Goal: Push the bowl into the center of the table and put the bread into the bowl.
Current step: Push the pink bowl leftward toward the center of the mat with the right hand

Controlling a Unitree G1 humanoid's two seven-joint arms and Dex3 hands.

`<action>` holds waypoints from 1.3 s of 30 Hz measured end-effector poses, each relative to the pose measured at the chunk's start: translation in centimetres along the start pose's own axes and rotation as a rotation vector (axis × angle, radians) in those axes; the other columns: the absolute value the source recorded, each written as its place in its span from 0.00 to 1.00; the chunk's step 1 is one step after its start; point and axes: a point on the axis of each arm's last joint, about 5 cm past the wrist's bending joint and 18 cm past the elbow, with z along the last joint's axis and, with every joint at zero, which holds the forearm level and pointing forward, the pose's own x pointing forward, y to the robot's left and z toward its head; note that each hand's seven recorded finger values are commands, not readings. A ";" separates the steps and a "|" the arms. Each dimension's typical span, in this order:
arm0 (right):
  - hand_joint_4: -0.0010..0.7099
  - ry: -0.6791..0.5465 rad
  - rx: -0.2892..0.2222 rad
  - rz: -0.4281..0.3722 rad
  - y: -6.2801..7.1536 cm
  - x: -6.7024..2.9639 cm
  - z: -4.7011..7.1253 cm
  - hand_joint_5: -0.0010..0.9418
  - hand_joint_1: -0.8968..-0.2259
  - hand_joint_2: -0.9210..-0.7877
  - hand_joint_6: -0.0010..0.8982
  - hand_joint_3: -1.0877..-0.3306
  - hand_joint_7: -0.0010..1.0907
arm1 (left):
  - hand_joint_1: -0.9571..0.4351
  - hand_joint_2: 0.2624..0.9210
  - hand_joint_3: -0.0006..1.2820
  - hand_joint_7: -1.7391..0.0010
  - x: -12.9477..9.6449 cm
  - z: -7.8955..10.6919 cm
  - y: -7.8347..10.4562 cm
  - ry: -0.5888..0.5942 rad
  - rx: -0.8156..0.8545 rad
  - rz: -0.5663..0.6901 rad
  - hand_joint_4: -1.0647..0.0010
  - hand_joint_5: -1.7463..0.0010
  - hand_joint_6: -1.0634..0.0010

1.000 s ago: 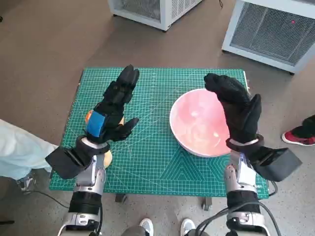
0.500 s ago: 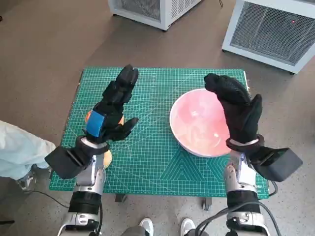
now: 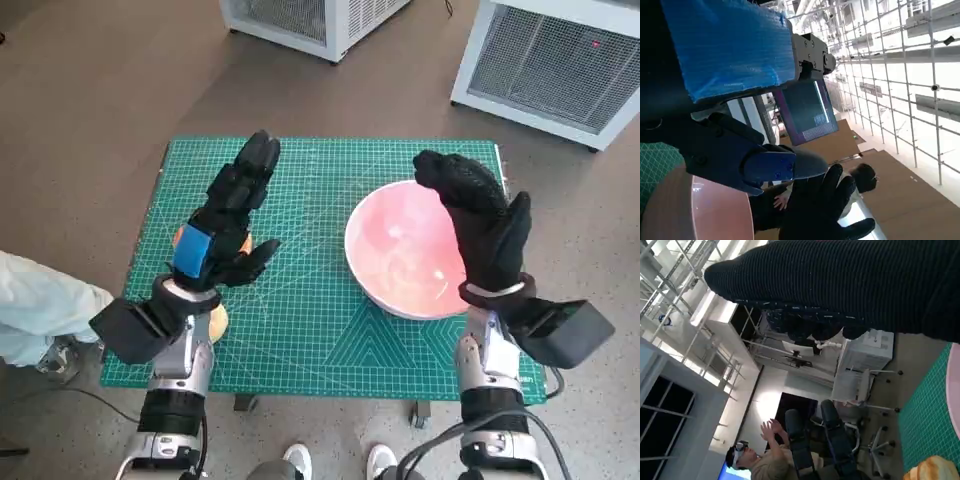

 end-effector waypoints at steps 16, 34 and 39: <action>0.25 0.007 -0.043 -0.067 -3.0 -0.99 0.9 0.01 0.27 0.00 0.00 0.39 0.51 | 0.21 1.00 0.27 0.94 0.0 0.1 0.1 0.006 0.003 -0.001 0.92 1.00 0.88; 0.27 0.262 -0.229 -0.548 -7.4 -4.36 0.4 0.00 0.41 0.00 0.15 0.23 0.30 | 0.21 1.00 0.27 0.93 -0.2 0.1 0.2 0.017 0.010 0.006 0.92 1.00 0.88; 0.25 0.360 -0.123 -0.625 -7.1 -5.23 -0.6 0.00 0.42 0.00 0.14 0.23 0.26 | 0.21 1.00 0.27 0.93 -0.2 0.1 0.2 0.019 0.013 0.006 0.92 1.00 0.88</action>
